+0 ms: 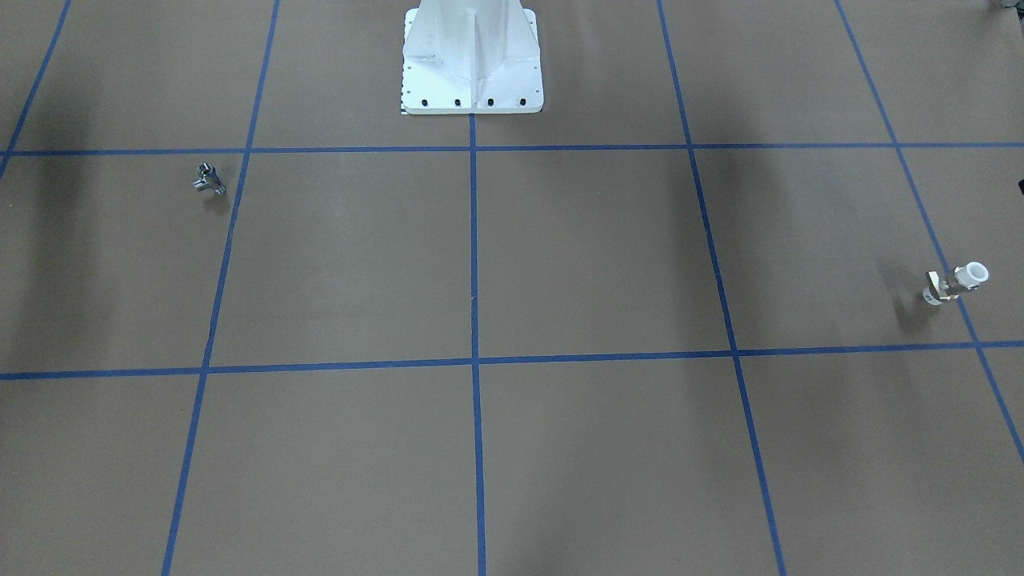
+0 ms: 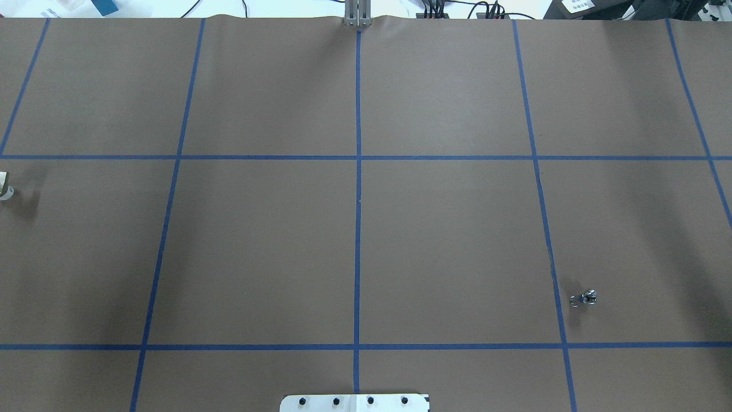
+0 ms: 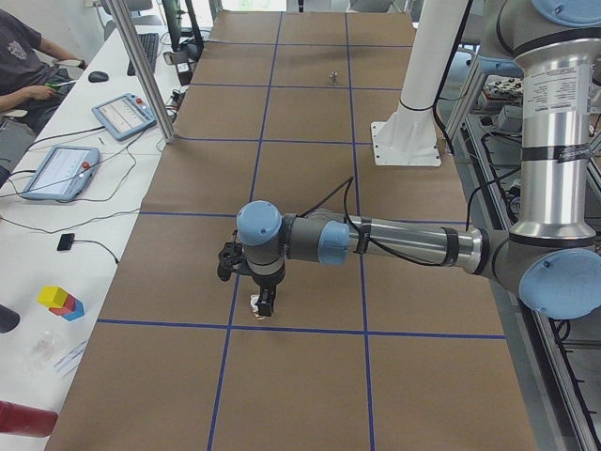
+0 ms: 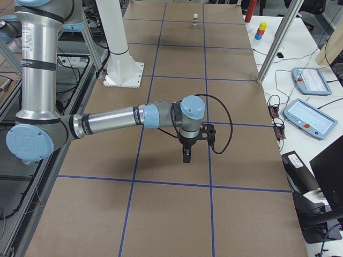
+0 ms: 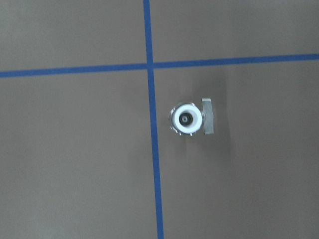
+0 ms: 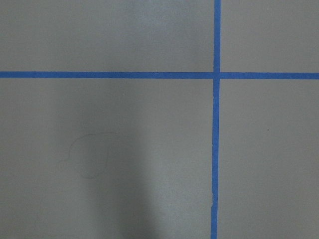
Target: Assemble PPR valve and pipe with both arms
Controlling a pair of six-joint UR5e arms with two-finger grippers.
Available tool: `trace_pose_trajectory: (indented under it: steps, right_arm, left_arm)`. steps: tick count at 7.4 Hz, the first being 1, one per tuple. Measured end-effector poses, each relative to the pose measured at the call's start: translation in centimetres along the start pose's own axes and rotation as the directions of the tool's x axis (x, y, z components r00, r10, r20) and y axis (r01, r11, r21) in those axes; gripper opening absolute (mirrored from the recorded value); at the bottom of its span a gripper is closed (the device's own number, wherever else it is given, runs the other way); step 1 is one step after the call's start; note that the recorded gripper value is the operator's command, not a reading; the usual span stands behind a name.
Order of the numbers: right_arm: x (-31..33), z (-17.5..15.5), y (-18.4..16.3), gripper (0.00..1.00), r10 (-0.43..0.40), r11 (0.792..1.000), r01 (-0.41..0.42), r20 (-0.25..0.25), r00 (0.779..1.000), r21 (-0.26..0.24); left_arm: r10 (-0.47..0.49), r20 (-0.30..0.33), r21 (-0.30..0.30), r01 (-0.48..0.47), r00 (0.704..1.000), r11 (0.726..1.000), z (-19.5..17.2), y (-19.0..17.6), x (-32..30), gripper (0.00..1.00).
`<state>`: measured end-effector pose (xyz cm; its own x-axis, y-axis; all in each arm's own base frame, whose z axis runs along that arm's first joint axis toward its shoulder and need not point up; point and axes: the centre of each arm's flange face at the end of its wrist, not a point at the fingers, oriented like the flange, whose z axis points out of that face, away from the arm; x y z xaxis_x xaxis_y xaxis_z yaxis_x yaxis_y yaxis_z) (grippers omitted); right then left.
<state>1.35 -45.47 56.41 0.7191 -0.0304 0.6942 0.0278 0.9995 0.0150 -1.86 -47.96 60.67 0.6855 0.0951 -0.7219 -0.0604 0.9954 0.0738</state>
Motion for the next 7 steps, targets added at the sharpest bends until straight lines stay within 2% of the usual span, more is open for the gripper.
trace_pose_trajectory:
  steps: [2, 4, 6, 7]
  right_arm:
    - [-0.1, -0.1, 0.0, 1.00, -0.005, 1.000, 0.005, 0.004, 1.000, 0.001]
    - [-0.3, -0.1, -0.2, 1.00, -0.007, 1.000, 0.007, 0.004, 1.000, 0.003]
    - [-0.8, -0.2, -0.6, 1.00, -0.019, 1.000, 0.019, 0.001, 1.000, 0.006]
    - [-1.0, -0.2, -0.7, 1.00, -0.021, 1.000, 0.021, 0.001, 1.000, 0.007]
  left_arm:
    - [0.011, -0.008, -0.007, -0.011, 1.000, 1.000, 3.7, -2.4, 2.5, 1.00]
    - [0.007, -0.021, 0.014, -0.006, 1.000, 1.000, 7.9, -3.1, 2.1, 1.00]
    - [-0.001, -0.016, 0.009, 0.002, 1.000, 1.000, 10.2, -3.5, 2.2, 0.99]
    - [0.001, 0.006, 0.012, -0.001, 1.000, 1.000, 10.6, -4.0, 2.3, 0.97]
